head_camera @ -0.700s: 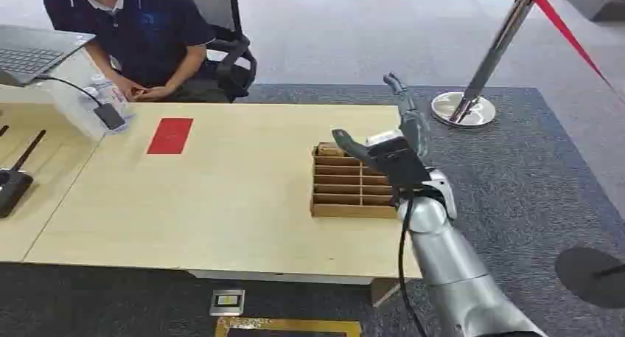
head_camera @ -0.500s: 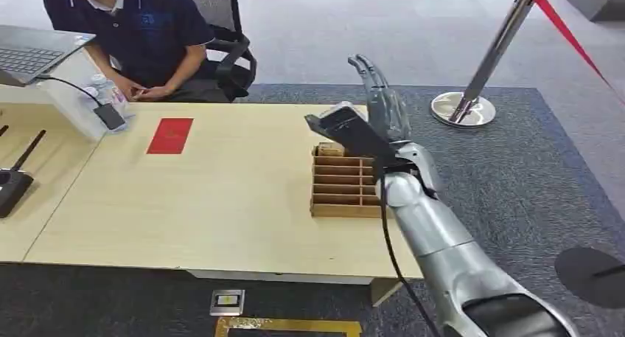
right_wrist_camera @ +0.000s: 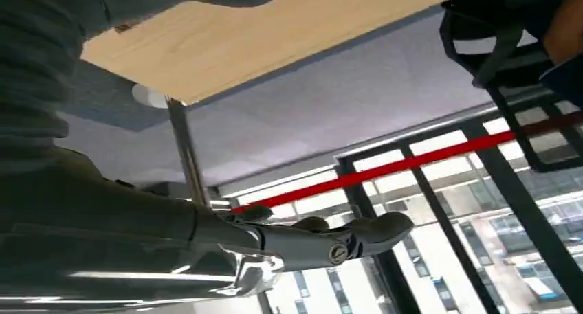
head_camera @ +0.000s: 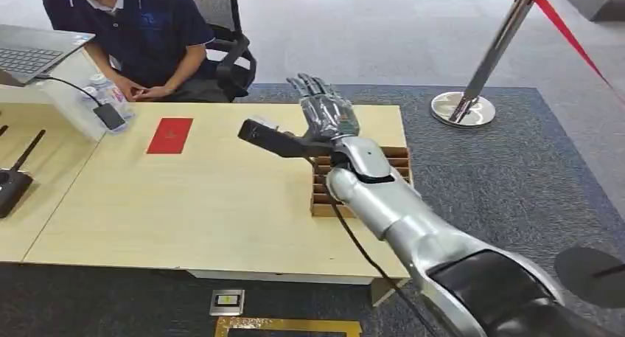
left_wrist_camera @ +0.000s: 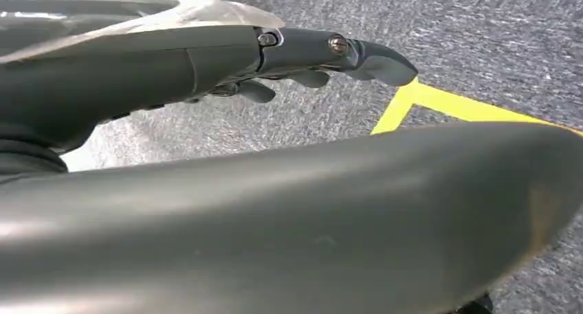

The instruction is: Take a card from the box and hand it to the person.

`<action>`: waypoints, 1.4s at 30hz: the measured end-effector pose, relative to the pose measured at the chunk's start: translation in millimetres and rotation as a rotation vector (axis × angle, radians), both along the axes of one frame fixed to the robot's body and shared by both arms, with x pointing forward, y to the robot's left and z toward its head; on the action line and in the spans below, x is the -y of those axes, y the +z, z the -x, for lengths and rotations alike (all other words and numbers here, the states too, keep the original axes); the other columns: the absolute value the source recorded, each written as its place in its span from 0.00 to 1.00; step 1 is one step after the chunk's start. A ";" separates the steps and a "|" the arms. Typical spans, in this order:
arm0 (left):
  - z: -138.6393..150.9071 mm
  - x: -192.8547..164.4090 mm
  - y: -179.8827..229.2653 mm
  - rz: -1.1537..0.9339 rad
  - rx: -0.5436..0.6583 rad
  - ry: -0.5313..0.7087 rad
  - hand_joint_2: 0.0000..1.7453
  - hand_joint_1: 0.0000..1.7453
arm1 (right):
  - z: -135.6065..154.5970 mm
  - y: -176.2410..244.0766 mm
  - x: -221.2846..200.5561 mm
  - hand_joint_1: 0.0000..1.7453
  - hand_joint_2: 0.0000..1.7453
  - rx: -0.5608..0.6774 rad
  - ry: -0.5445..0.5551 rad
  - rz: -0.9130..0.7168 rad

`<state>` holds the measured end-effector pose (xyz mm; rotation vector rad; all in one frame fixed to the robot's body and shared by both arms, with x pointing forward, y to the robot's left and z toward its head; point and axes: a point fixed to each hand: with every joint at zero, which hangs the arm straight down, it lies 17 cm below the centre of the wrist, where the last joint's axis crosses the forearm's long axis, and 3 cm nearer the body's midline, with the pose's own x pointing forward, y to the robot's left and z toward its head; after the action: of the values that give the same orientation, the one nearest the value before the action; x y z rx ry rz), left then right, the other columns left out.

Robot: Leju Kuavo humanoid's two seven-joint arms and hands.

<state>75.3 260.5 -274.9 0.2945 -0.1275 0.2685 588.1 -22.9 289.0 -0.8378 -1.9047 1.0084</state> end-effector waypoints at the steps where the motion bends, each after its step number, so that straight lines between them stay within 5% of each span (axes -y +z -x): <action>1: 0.4 -0.1 0.0 0.000 -0.001 0.000 0.00 0.00 | 0.6 -4.7 -1.8 0.00 1.00 -0.008 0.001 0.008; 33: -5.2 -12.0 -1.0 -0.009 0.014 -0.125 0.00 0.00 | -19.7 -78.1 74.2 0.01 1.00 -0.094 -0.261 0.250; 35: -6.0 -12.8 -1.0 -0.010 0.016 -0.129 0.00 0.00 | -18.9 -78.8 72.6 0.10 1.00 -0.088 -0.251 0.253; 37: -6.8 -13.0 -0.9 -0.010 0.018 -0.134 0.00 0.00 | -17.5 -77.8 68.0 0.57 1.00 -0.080 -0.236 0.250; 40: -8.7 -12.7 -0.7 -0.010 0.024 -0.141 0.00 0.00 | -15.0 -74.7 58.7 0.61 1.00 -0.067 -0.210 0.245; 42: -9.7 -13.0 -0.6 -0.011 0.027 -0.147 0.00 0.00 | -13.8 -74.2 54.7 0.53 1.00 -0.067 -0.200 0.238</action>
<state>85.1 273.5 -275.5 0.2908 -0.1768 0.1261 601.9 -77.6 214.8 -1.0938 -1.6284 1.1374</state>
